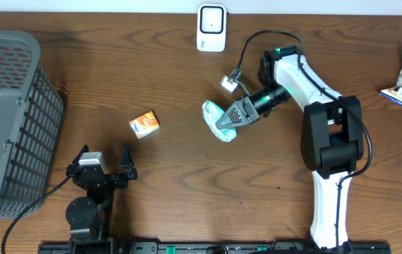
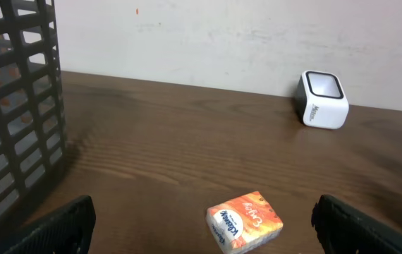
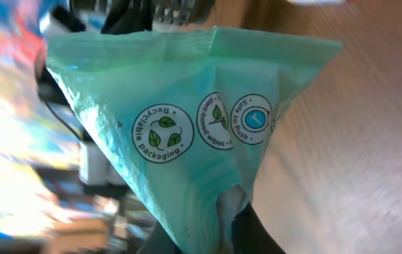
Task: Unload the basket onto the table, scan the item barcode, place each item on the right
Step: 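Lift the wipes pack and turn it in the right gripper, then carry the wipes pack to the scanner and hold it there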
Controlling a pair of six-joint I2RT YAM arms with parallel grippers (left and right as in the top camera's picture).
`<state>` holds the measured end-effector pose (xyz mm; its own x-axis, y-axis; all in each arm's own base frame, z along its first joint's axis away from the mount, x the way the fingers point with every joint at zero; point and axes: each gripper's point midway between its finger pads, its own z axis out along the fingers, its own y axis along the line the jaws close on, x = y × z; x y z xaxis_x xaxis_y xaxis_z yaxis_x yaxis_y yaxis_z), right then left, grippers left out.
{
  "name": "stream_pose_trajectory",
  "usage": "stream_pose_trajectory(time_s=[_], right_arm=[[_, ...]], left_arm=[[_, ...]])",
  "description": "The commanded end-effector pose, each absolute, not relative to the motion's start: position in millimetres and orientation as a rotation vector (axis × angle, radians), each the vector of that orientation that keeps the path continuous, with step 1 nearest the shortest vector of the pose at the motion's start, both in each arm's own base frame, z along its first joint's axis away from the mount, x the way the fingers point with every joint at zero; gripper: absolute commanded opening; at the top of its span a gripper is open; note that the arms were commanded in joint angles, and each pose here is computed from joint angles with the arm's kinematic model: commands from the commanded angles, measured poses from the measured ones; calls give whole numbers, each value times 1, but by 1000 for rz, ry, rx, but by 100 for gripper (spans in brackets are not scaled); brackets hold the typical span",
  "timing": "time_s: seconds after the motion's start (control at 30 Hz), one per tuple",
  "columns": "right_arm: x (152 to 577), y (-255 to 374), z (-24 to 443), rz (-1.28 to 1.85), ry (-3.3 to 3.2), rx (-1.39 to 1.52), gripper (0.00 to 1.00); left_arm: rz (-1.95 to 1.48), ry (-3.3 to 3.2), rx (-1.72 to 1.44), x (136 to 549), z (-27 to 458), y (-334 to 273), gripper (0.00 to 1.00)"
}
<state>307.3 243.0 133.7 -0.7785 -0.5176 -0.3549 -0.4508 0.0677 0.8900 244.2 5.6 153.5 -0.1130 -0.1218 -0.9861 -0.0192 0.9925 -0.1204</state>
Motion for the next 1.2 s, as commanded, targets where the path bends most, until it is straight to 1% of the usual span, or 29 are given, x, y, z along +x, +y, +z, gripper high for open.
stream_pose_trajectory(time_s=[0.0, 0.2, 0.43, 0.57, 0.7, 0.73, 0.77, 0.83, 0.9, 0.93, 0.97, 1.0, 1.07, 1.17], right_arm=[[303, 245, 131, -2013, -2173, 1447, 1], [295, 245, 125, -2091, -2116, 1596, 1], [294, 244, 124, -2090, -2114, 1599, 1], [290, 238, 117, -1982, -2083, 1707, 1], [312, 237, 128, -1872, -2137, 1796, 1], [330, 241, 137, -1835, -2196, 1831, 1], [338, 242, 139, -1807, -2229, 1843, 1], [366, 242, 134, -1638, -2378, 1830, 1], [408, 235, 111, -1317, -2647, 1713, 1], [432, 227, 98, -1121, -2811, 1610, 1], [471, 208, 83, -778, -3068, 1417, 1], [496, 197, 80, -562, -3204, 1356, 1], [523, 188, 83, -315, -3317, 1390, 1], [546, 187, 88, -156, -3420, 1383, 1]], left_arm=[[-82, 1722, -96, 244, 137, 5, 98], [-82, 1722, -96, 244, 137, 5, 98], [-82, 1722, -96, 244, 137, 5, 98], [-82, 1722, -96, 244, 137, 5, 98], [-82, 1722, -96, 244, 137, 5, 98], [-82, 1722, -96, 244, 137, 5, 98], [-82, 1722, -96, 244, 137, 5, 98], [-82, 1722, -96, 244, 137, 5, 98], [-82, 1722, -96, 244, 137, 5, 98], [-82, 1722, -96, 244, 137, 5, 98], [-82, 1722, -96, 244, 137, 5, 98], [-82, 1722, -96, 244, 137, 5, 98], [-82, 1722, -96, 244, 137, 5, 98], [-82, 1722, -96, 244, 137, 5, 98]])
